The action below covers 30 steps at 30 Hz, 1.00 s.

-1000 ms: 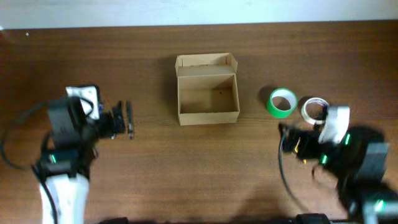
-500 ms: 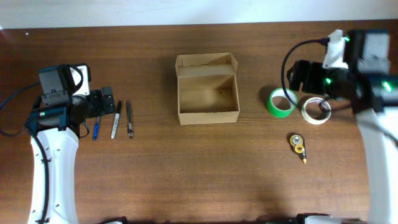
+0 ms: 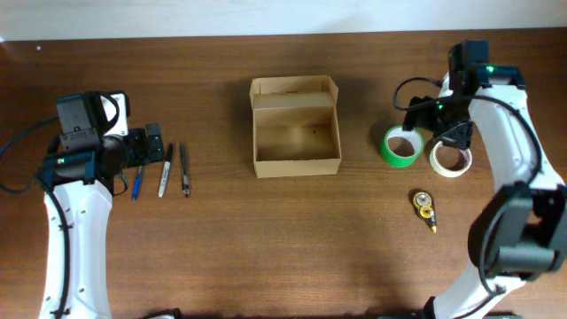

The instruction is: Pack container

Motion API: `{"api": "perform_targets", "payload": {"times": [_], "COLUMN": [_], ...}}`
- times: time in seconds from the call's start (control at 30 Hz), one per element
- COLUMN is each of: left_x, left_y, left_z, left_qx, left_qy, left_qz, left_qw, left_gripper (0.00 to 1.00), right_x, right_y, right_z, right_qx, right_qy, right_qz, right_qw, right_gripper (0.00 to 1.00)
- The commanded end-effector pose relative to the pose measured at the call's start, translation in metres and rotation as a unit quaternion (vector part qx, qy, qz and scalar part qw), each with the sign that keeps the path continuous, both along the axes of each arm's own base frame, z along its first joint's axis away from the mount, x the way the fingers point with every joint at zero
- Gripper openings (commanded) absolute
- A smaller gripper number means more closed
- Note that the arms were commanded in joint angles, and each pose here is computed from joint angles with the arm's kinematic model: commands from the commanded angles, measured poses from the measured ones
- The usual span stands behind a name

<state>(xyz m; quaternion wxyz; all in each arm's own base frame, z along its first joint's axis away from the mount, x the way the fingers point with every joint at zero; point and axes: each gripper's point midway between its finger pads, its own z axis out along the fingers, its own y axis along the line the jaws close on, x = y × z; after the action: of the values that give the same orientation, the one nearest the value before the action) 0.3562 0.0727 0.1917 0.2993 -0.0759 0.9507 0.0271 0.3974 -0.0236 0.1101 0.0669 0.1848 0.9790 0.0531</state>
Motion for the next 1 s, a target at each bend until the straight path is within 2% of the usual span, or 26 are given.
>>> {"api": "perform_targets", "payload": {"times": [0.0,0.1,0.33,0.6,0.63,0.7,0.77,0.9,0.97], "left_x": [0.003,0.003,0.003,0.003,0.003,0.003,0.003,0.003,0.003], "left_y": [0.003,0.003,0.003,0.003,0.003,0.003,0.003,0.003,0.003], "left_z": [0.005,0.005,0.005,0.005,0.005,0.005,0.005,0.005,0.005], "left_qx": [0.008,0.008,0.008,0.008,0.008,0.008,0.008,0.008,0.008], "left_qy": [-0.004,-0.004,-0.004,-0.004,-0.004,-0.004,-0.004,-0.004,-0.004], "left_qz": [-0.004,-0.004,-0.004,-0.004,-0.004,-0.004,-0.004,-0.004,-0.004], "left_qw": [1.0,1.0,1.0,1.0,1.0,1.0,1.0,1.0,1.0], "left_gripper": [1.0,0.99,1.0,1.0,0.99,1.0,0.99,0.99,1.0], "right_x": [-0.003,-0.007,-0.011,-0.012,-0.011,-0.01,-0.009,-0.008,-0.007], "right_y": [-0.004,-0.005,-0.004,-0.005,-0.006,-0.006,-0.006,-0.006,-0.006], "right_z": [-0.021,-0.04,-0.07,-0.092,-0.095,-0.098,-0.098,-0.099,-0.098], "right_qx": [-0.001,-0.002,0.001,0.0,0.0,0.0,0.0,-0.001,-0.001], "right_qy": [0.033,0.058,0.094,0.115,0.115,0.115,0.113,0.11,0.109], "right_qz": [-0.007,-0.008,-0.008,-0.009,-0.009,-0.009,-0.009,-0.009,-0.009], "right_qw": [0.999,0.998,0.996,0.993,0.993,0.993,0.994,0.994,0.994], "right_gripper": [0.9,0.87,0.71,0.67,0.62,0.45,0.23,0.04,0.04]}}
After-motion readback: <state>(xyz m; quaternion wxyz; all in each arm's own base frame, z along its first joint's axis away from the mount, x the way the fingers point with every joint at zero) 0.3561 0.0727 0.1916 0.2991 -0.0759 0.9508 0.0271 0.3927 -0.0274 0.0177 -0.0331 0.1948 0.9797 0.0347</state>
